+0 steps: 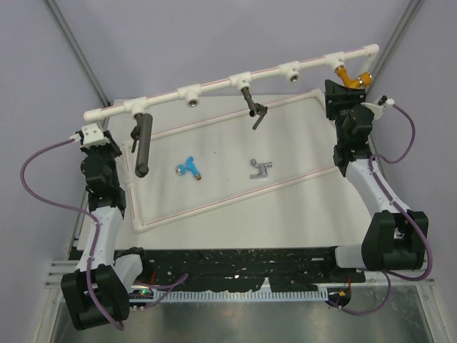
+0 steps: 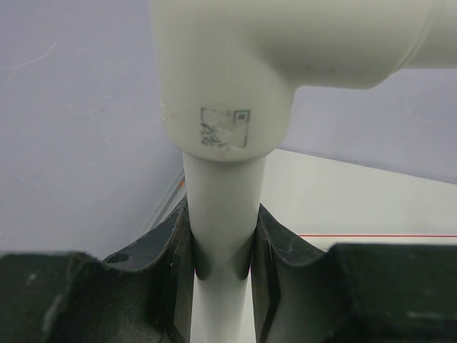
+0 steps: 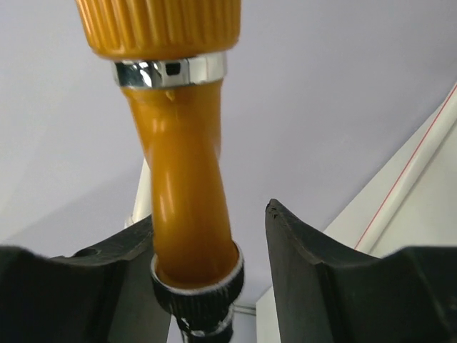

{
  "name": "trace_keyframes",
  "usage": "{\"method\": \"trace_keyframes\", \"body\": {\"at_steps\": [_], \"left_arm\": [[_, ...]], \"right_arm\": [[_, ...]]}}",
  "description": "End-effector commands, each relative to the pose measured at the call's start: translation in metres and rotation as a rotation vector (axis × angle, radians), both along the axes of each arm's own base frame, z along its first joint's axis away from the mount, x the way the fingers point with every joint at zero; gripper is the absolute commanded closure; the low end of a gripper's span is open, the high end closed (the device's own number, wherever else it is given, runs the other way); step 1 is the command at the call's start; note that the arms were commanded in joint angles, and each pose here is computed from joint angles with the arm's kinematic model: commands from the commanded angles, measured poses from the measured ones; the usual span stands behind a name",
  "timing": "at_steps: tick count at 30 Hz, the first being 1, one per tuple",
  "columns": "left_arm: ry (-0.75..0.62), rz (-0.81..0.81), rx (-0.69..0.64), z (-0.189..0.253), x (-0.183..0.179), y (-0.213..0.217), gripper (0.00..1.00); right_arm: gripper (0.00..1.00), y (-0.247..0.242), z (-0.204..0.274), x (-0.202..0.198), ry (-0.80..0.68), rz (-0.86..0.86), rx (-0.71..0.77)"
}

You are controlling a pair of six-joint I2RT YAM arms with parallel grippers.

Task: Install the water faucets

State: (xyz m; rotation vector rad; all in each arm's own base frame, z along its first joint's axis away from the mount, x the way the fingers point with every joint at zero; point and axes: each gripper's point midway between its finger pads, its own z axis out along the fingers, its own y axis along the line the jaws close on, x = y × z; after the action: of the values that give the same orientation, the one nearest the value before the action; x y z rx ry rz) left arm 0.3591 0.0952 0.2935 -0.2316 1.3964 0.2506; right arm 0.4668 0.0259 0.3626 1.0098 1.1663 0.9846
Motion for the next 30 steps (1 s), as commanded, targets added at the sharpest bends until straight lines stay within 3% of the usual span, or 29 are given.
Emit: {"method": "trace_keyframes", "body": {"at_steps": [1,5,10,15,20,23,30], "left_arm": [[-0.025,-0.029,-0.005,0.005,-0.001,-0.008,1.0],[-0.029,-0.029,-0.004,0.006,-0.002,-0.009,1.0],[-0.032,-0.034,-0.004,0.007,-0.001,-0.01,1.0],[-0.032,-0.039,-0.004,0.007,-0.001,-0.012,1.0],[-0.032,-0.042,0.003,0.008,-0.001,-0.014,1.0],[-0.032,-0.04,0.006,0.009,-0.001,-0.015,1.0],[-0.033,-0.055,0.003,0.009,-0.001,-0.022,1.0]], "right_arm": [[0.45,-0.001,0.026,-0.019,-0.144,-0.025,-0.167],[0.35,0.007,0.022,-0.027,-0.183,0.009,-0.255],[0.05,0.009,0.025,-0.048,-0.301,-0.025,-0.455],[0.05,-0.005,0.02,-0.07,-0.322,-0.081,-0.624],[0.05,-0.028,0.017,-0.084,-0.243,-0.095,-0.752],[0.05,-0.047,0.026,-0.091,-0.212,-0.106,-0.748],[0.05,-0.041,0.059,-0.075,-0.206,-0.031,-0.709]]}}
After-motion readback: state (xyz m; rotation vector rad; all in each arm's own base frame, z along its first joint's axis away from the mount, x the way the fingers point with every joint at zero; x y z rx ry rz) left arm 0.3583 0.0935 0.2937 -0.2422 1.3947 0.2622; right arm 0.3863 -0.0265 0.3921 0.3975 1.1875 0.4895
